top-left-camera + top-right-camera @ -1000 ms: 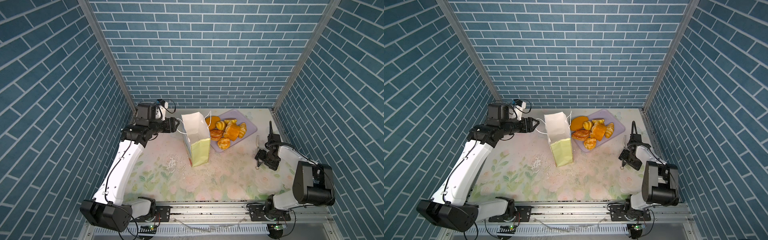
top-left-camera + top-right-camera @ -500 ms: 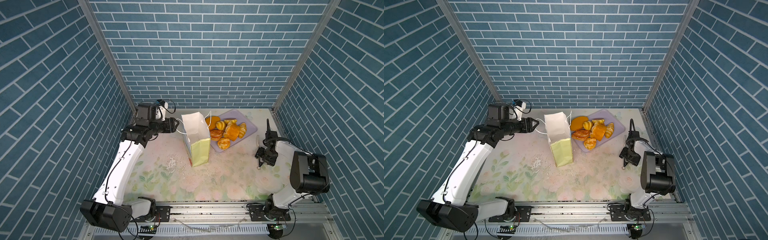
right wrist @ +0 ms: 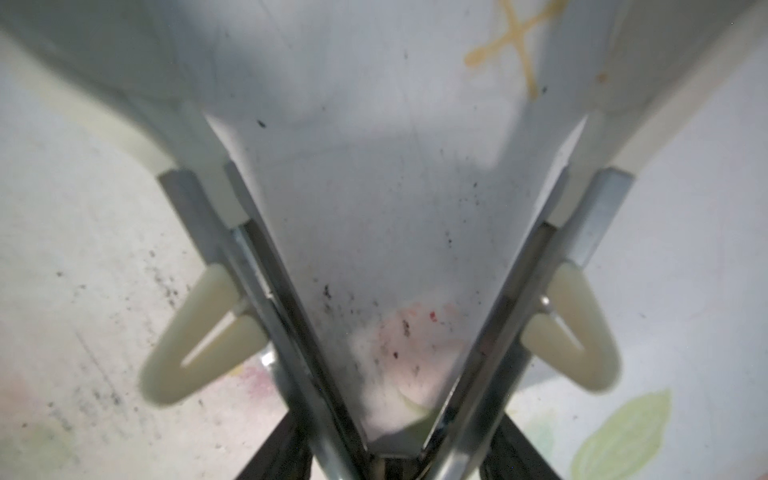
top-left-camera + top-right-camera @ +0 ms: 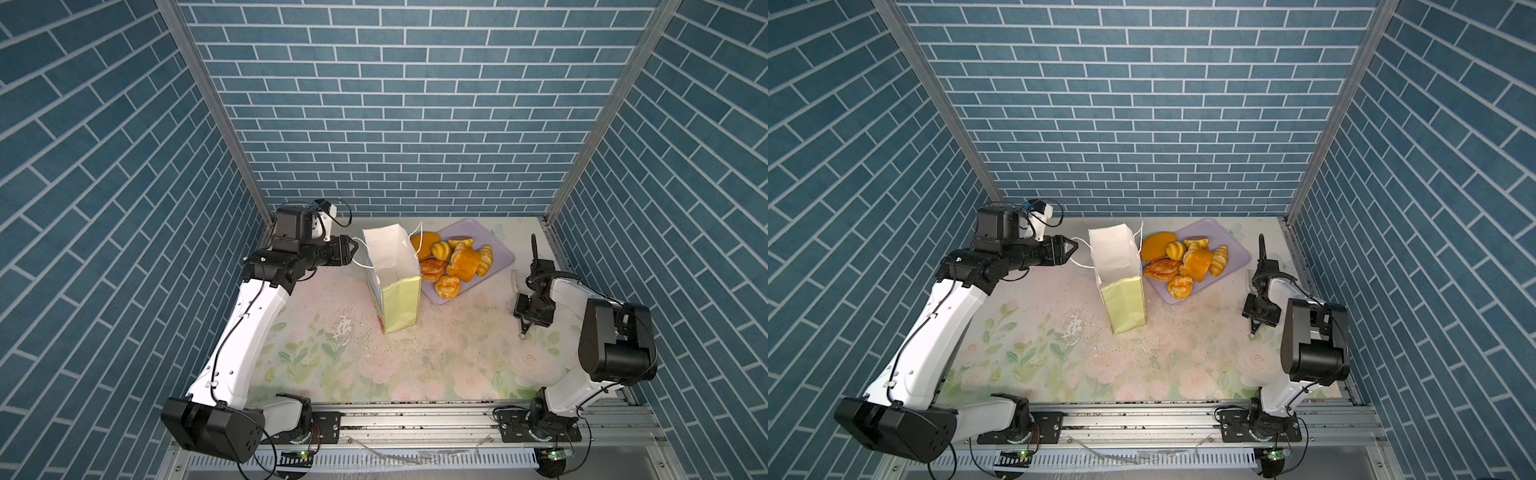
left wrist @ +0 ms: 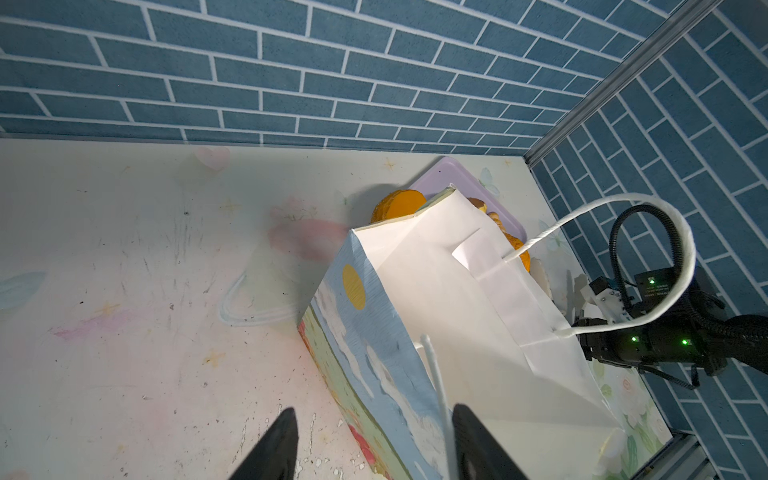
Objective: Place the fake bread into the paper bag
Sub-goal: 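Close the right gripper around the tongs' handles, then lift the tongs with the right gripper and move them over the tray, then pinch the orange sugar-topped bread with the tongs and lift it, then carry the bread in the tongs with the right gripper over the bag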
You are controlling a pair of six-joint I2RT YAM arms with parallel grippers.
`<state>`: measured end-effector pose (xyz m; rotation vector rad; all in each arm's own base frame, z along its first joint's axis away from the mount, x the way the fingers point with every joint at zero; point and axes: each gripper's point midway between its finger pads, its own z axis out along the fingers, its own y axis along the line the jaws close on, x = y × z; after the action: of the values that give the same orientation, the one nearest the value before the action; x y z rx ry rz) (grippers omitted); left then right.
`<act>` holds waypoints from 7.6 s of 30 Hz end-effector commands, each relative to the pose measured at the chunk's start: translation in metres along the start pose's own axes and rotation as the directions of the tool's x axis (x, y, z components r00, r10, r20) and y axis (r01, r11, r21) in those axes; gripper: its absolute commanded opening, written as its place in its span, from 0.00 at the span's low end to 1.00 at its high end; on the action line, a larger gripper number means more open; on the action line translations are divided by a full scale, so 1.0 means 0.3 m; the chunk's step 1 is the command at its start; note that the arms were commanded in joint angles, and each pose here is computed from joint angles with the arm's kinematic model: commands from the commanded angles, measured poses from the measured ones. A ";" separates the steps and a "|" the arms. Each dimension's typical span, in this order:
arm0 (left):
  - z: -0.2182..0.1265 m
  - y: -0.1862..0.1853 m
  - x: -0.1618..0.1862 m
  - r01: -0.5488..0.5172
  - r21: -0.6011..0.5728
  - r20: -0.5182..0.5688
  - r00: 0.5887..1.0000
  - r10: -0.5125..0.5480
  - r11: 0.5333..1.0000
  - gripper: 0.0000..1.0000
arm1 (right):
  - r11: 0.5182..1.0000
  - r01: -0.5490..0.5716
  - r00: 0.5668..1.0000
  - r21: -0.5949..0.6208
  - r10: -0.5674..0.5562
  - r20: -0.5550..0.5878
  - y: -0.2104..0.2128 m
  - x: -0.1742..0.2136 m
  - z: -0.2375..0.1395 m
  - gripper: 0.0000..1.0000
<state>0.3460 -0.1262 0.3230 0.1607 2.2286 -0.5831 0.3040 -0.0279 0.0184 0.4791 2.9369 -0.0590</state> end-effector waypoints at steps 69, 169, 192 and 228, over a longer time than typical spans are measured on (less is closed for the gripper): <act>-0.052 -0.014 -0.008 0.010 0.004 0.042 0.999 -0.010 1.000 0.62 | 1.000 0.000 0.985 -0.018 0.004 0.175 -0.016 0.018 -0.317 0.52; -0.066 0.042 -0.024 0.069 -0.087 0.001 0.998 -0.069 0.994 0.25 | 0.927 0.259 0.952 -0.272 -0.197 0.234 0.649 -0.055 -0.589 0.59; -0.123 0.042 -0.028 0.049 -0.115 0.032 0.998 -0.046 0.992 0.58 | 0.910 0.297 0.933 -0.289 -0.212 0.291 0.631 -0.006 -0.654 0.30; -0.126 0.053 0.009 0.084 -0.131 0.005 0.996 -0.084 0.988 0.60 | 0.805 0.551 0.713 -0.220 -0.318 0.625 0.618 -0.051 -1.205 0.28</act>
<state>0.3247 -0.0990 0.3370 0.0004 2.2675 -0.5062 0.3156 0.1568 0.3476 -0.1923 2.3929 0.2782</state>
